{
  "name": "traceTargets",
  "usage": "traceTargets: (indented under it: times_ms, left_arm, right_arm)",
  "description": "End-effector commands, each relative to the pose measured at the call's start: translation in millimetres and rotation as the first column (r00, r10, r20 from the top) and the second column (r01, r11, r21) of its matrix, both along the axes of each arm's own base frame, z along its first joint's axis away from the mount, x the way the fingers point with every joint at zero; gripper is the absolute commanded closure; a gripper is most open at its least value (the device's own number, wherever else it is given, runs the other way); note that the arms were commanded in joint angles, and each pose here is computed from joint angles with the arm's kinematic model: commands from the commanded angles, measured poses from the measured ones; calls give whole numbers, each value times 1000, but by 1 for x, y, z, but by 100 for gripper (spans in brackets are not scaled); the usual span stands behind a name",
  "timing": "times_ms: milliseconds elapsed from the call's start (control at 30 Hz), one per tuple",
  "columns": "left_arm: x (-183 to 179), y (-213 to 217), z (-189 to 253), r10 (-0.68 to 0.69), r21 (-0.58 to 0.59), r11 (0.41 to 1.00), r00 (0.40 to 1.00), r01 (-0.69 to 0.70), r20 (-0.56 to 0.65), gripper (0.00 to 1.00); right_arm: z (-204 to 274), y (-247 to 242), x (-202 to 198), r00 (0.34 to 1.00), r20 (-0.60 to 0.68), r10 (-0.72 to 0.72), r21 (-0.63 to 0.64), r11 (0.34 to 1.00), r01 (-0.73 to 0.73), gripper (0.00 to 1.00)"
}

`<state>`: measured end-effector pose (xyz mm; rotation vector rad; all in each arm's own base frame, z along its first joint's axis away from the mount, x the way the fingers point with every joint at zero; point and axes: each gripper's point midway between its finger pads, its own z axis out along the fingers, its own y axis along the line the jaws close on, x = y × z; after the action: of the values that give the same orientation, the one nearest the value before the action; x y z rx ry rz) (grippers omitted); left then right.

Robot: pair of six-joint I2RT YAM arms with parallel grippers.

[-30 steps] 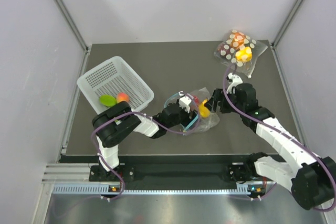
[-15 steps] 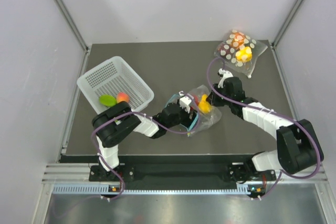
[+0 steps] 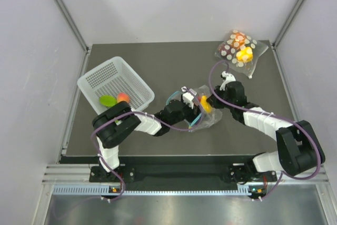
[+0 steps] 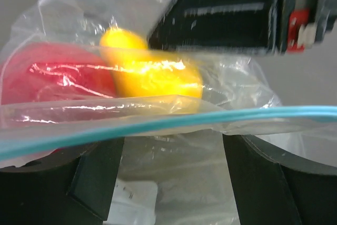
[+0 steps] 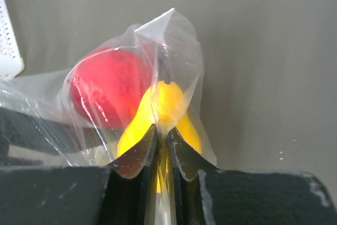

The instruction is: Open the zip-top bag and remove the fake food

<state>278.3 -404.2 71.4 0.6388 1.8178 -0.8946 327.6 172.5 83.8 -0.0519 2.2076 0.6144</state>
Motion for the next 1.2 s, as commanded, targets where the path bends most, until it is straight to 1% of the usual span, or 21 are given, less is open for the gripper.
traceTargets:
  times_ms: [0,67,167,300,433,600,667,700,733,767,800,833,867,933,1000,1067,1100,1133,1167]
  left_arm:
    - [18,-13,37,29,-97,995,996,-21,87,20]
    - [19,-14,37,30,-98,995,995,-22,91,20]
    - [19,-16,34,21,-92,996,996,-12,89,20]
    - [16,-18,25,2,-84,996,998,4,66,20]
    - [16,-18,7,4,-63,998,999,-1,45,20]
    - [20,-19,3,16,-54,998,998,-13,53,20]
    - [21,-19,1,17,-48,999,998,-15,56,20]
    - [22,-20,1,15,-47,999,998,-13,57,22]
    - [21,-21,0,12,-44,999,998,-10,56,27]
    - [21,-22,0,4,-42,999,998,-1,57,38]
    - [19,-22,-1,-4,-40,999,999,6,54,56]
    - [18,-22,0,-11,-40,999,999,13,52,66]
    - [16,-21,-3,-18,-30,999,999,20,46,72]
    - [9,-17,-3,-36,-23,999,999,37,40,77]
    - [0,-9,-11,-54,6,999,998,54,24,78]
    - [-9,-5,-4,-88,8,996,996,88,28,79]
    - [-17,3,-11,-98,28,995,995,98,8,80]
    - [-22,5,-1,-114,15,993,993,114,16,81]
    - [-26,7,0,-122,17,992,992,122,12,80]
  right_arm:
    - [-33,2,-40,985,-165,59,16,998,-57,91]
    - [-35,3,-46,981,-180,69,28,997,-65,92]
    - [-41,4,-56,974,-212,83,37,996,-76,96]
    - [-44,6,-65,967,-234,99,63,994,-86,98]
    - [-35,16,-71,965,-225,137,127,986,-110,98]
    - [-15,30,-81,958,-207,197,201,967,-155,98]
    - [-13,31,-84,955,-208,211,211,963,-167,98]
    - [-12,33,-87,952,-213,221,217,960,-174,98]
    - [-14,32,-90,949,-220,225,217,960,-177,98]
    - [-15,32,-90,949,-221,225,217,960,-177,97]
    - [-15,31,-91,950,-222,220,213,962,-173,97]
    - [-18,29,-92,949,-232,214,206,964,-167,97]
    - [-19,29,-92,950,-231,210,204,965,-163,97]
    - [-20,25,-89,955,-235,182,188,972,-139,96]
    - [-19,19,-81,968,-216,130,155,983,-98,96]
    - [-14,11,-74,978,-191,77,123,991,-54,96]
    - [-14,3,-65,986,-168,21,89,996,-6,97]
    - [-8,0,-59,990,-142,-2,79,997,13,96]
    - [-8,-7,-59,989,-142,-35,51,998,43,96]
